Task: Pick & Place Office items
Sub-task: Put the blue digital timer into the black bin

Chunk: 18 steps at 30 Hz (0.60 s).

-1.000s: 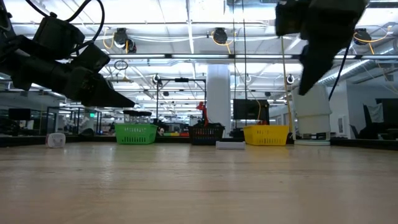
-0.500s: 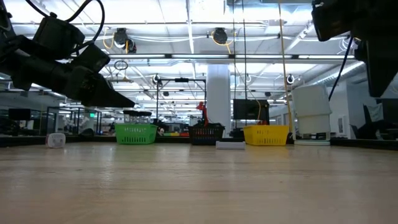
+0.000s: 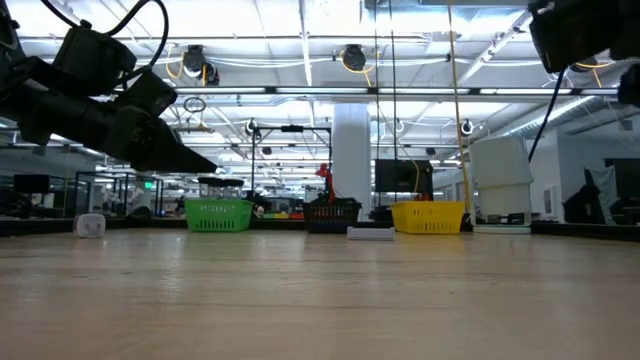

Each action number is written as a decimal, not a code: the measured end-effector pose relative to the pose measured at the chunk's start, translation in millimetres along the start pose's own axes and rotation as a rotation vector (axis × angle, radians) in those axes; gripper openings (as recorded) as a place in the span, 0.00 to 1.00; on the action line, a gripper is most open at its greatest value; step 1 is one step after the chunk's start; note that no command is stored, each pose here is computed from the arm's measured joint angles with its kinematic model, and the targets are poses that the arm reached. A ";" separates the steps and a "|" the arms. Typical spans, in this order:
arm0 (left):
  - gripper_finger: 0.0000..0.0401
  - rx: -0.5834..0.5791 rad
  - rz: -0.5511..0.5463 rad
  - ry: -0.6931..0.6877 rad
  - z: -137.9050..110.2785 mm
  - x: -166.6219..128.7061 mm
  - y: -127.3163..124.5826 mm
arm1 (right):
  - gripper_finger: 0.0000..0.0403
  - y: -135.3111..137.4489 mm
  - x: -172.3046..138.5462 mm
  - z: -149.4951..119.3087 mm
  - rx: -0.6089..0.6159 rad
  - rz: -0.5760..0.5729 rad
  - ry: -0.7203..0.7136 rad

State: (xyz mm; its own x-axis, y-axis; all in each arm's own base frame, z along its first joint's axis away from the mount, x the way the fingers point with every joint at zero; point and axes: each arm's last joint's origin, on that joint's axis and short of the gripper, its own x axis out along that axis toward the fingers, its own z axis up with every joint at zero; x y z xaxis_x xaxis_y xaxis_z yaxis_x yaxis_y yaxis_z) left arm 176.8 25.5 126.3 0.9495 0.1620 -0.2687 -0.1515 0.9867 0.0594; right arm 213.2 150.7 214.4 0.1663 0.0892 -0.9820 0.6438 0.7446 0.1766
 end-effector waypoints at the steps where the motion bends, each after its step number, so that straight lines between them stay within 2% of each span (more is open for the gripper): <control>1: 0.08 0.000 0.000 0.000 0.0 0.0 0.0 | 0.57 1.5 4.4 -0.7 0.005 -0.014 0.004; 7: 0.08 0.000 0.000 0.000 0.0 0.0 0.0 | 0.65 10.2 29.1 -2.0 0.010 -0.052 0.084; 14: 0.08 0.000 0.000 0.001 -0.1 0.0 0.0 | 0.78 13.6 41.8 -5.2 -0.009 -0.069 0.162; 18: 0.08 0.001 0.000 0.007 -0.6 0.0 0.0 | 0.80 18.6 47.4 -8.4 -0.034 -0.039 0.200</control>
State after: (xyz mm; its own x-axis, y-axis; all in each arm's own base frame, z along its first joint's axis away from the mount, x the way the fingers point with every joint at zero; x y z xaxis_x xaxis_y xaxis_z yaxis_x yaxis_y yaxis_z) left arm 176.6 25.5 125.7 0.9477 0.1621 -0.2750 -0.1514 0.9867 0.0600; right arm 226.7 174.4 170.6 -0.0125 0.1873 -0.9822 0.6208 0.7715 0.1392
